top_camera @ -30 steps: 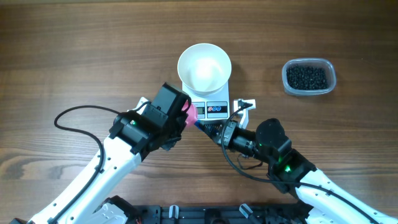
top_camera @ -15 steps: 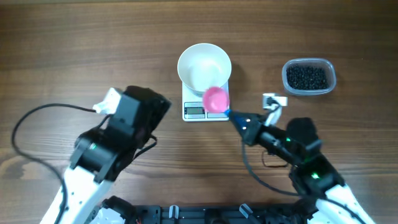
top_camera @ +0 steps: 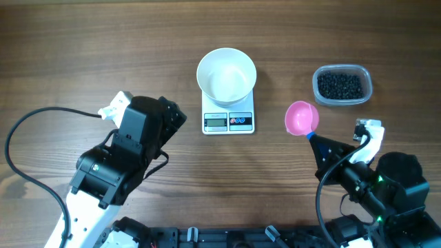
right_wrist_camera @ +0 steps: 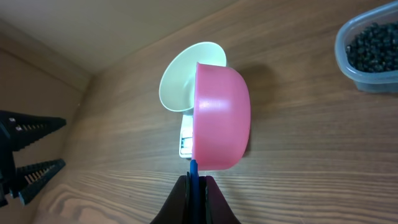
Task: Scoop item into bowl and weigh 150g on scale
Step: 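Release the scoop from the left gripper and carry it right, then retract the left gripper to the left side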
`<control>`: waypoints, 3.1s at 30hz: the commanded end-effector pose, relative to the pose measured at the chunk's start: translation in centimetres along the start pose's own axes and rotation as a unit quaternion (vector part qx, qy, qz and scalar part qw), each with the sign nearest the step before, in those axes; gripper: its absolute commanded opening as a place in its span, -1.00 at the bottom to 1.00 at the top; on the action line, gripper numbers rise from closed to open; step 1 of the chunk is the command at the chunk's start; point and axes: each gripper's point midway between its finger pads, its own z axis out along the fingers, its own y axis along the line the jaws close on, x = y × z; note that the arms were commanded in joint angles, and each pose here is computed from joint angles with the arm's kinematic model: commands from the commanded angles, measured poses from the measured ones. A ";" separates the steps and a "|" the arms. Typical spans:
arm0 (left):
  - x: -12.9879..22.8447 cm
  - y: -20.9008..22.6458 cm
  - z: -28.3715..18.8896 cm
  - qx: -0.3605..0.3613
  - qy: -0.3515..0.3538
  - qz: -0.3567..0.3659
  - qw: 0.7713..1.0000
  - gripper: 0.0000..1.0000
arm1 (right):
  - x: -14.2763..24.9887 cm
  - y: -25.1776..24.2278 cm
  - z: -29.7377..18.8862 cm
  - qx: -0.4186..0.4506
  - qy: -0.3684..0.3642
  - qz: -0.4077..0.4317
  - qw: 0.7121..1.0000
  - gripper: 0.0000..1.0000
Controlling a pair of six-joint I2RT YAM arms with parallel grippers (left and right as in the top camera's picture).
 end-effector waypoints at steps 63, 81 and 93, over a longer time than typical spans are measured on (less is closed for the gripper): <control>9.6 -11.0 5.0 0.119 0.021 0.211 0.970 -0.01 | -8.7 -1.2 -5.8 0.122 -0.185 -0.070 0.973 -0.91; -2.3 -5.6 -7.7 0.148 -0.025 0.560 0.815 1.00 | -7.4 -2.4 -0.5 0.145 -0.097 -0.033 0.984 -0.91; 0.0 -4.5 -9.8 0.204 0.065 0.636 0.742 1.00 | -3.6 -3.5 -0.1 0.155 -0.010 -0.029 0.987 -0.91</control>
